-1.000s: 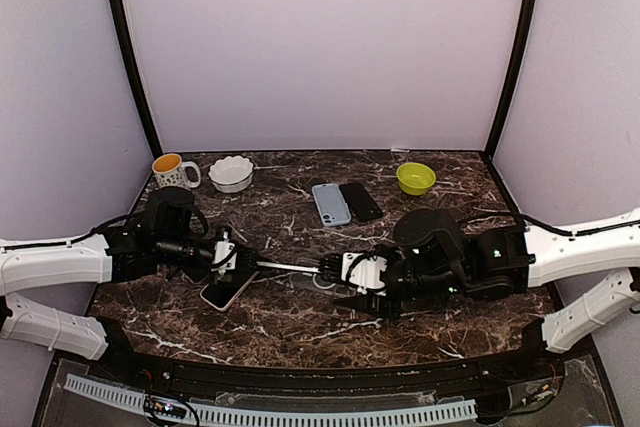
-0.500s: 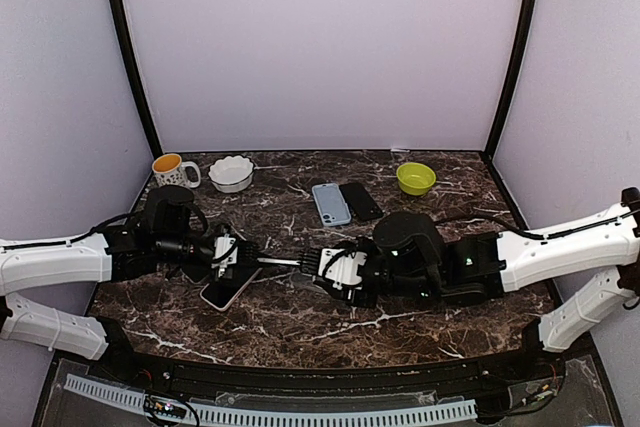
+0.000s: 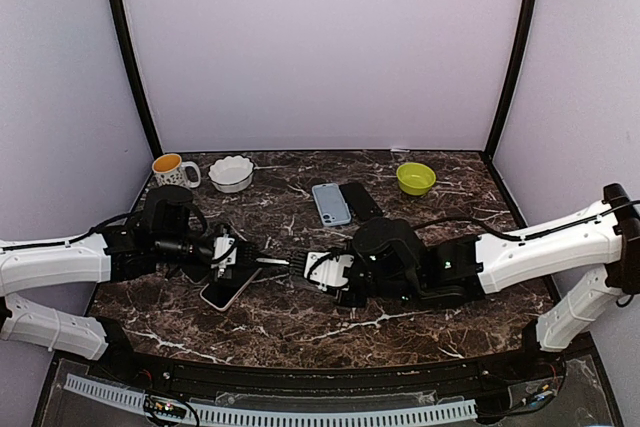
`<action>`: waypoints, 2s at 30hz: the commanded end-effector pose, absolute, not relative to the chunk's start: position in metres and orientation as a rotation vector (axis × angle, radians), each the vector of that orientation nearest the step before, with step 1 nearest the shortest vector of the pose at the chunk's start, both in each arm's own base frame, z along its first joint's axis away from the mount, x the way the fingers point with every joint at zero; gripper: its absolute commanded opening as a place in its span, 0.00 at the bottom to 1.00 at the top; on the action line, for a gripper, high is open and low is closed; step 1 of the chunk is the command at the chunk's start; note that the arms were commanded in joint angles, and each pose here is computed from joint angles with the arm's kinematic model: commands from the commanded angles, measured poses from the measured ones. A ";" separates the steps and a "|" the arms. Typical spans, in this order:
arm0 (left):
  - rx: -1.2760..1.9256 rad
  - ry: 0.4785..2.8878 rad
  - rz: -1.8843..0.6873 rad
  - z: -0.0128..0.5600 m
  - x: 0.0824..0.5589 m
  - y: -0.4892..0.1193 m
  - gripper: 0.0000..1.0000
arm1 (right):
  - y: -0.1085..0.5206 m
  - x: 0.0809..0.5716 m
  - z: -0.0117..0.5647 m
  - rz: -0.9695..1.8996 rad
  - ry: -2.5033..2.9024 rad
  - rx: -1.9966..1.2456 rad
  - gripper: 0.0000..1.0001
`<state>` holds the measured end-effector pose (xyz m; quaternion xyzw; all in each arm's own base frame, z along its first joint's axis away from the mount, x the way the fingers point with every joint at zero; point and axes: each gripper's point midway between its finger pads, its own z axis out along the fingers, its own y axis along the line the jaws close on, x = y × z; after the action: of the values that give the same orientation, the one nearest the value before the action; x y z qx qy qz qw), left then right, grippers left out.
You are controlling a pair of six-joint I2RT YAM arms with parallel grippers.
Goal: Take the phone out of the phone case
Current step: Pass from the left arm to the right, then place the phone at the center of the board.
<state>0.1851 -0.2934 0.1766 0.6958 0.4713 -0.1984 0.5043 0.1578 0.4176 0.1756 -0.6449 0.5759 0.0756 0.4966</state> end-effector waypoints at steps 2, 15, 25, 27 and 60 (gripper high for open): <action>1.623 1.022 -0.458 0.213 0.186 -0.299 0.00 | 0.426 0.163 0.194 0.181 1.379 -1.511 0.21; 1.605 1.016 -0.437 0.214 0.188 -0.298 0.27 | 0.422 0.176 0.201 0.185 1.446 -1.399 0.00; 1.522 0.987 -0.409 0.227 0.190 -0.294 0.99 | 0.380 0.210 0.225 0.286 1.613 -1.111 0.00; 1.488 0.985 -0.401 0.232 0.192 -0.293 0.99 | 0.364 0.220 0.223 0.306 1.669 -1.029 0.00; 0.788 1.469 -0.231 0.302 0.287 -0.243 0.99 | 0.253 0.269 0.134 1.413 2.316 0.125 0.00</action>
<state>0.2829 -0.2482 0.3079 0.3637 0.6278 -0.1086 0.6796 0.2595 0.2275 0.0961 0.0495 0.8828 0.4084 0.2268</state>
